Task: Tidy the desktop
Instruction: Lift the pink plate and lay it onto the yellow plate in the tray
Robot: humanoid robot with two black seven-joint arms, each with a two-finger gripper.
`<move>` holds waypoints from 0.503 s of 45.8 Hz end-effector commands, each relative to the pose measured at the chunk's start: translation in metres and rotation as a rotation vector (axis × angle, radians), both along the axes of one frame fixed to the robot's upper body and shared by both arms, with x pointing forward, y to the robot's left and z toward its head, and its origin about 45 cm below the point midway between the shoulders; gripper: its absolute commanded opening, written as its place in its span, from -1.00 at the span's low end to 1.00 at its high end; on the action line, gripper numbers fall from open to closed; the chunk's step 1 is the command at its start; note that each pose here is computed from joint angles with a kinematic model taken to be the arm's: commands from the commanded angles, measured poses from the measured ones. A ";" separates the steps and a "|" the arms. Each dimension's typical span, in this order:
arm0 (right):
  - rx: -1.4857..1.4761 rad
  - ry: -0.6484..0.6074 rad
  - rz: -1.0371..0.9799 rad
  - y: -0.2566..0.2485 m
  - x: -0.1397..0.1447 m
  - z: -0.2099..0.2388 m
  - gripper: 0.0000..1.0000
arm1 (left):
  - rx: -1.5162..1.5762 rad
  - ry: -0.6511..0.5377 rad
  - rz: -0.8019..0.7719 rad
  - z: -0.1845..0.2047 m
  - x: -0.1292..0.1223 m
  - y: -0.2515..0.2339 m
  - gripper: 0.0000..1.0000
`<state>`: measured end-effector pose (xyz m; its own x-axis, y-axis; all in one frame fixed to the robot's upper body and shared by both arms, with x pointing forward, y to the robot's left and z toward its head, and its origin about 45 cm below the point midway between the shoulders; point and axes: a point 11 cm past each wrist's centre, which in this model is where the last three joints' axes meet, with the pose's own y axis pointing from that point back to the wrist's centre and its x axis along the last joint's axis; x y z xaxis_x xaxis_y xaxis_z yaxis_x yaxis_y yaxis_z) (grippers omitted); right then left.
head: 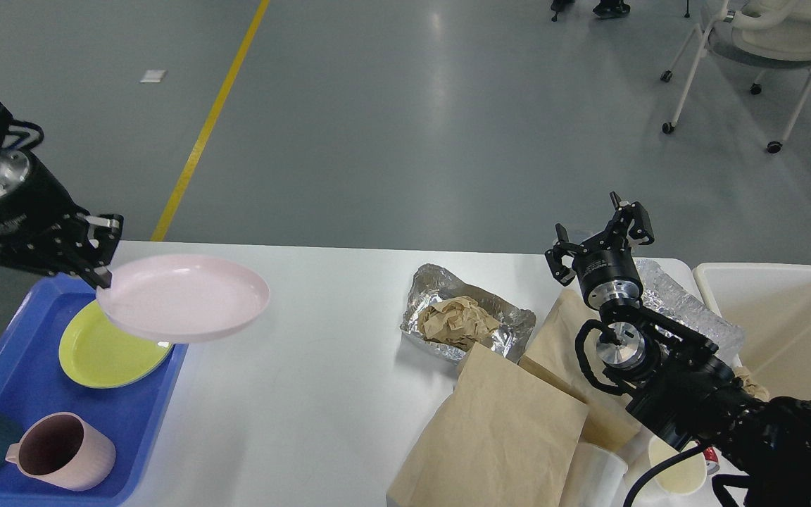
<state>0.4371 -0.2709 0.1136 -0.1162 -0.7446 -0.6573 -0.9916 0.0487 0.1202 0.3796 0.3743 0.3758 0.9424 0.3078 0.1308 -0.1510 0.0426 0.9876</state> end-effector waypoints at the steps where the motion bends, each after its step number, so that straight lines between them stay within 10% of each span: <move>1: 0.000 0.000 0.000 0.000 0.000 0.000 1.00 | 0.019 -0.032 0.011 0.012 0.003 0.008 -1.00; 9: 0.000 0.000 0.000 0.000 0.000 0.000 1.00 | 0.066 0.069 0.075 -0.029 -0.011 0.039 -1.00; 23: 0.001 0.000 0.001 0.000 0.000 0.000 1.00 | 0.304 -0.175 0.317 -0.121 -0.028 0.133 -1.00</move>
